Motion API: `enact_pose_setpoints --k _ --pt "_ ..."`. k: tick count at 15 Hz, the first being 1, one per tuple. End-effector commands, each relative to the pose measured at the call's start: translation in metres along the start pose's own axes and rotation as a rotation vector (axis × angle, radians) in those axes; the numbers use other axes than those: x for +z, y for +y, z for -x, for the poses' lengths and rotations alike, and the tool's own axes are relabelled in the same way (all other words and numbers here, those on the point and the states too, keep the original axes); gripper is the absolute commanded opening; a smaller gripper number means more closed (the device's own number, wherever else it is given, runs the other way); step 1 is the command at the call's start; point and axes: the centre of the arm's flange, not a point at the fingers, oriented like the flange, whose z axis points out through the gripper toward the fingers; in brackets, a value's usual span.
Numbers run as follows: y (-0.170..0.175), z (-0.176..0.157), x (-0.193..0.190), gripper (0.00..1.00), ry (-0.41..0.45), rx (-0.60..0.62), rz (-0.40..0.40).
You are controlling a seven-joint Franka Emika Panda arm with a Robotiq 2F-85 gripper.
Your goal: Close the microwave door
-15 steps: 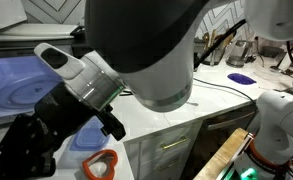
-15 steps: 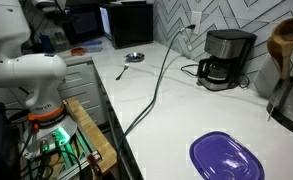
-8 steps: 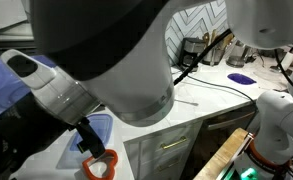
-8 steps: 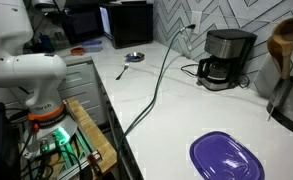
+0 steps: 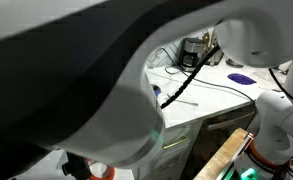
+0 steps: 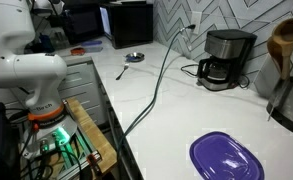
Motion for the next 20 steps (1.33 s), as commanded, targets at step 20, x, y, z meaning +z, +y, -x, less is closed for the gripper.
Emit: enact_pose_setpoints --k 20 --pt "-0.013 0.007 -0.009 0.0 0.063 0.173 0.409"
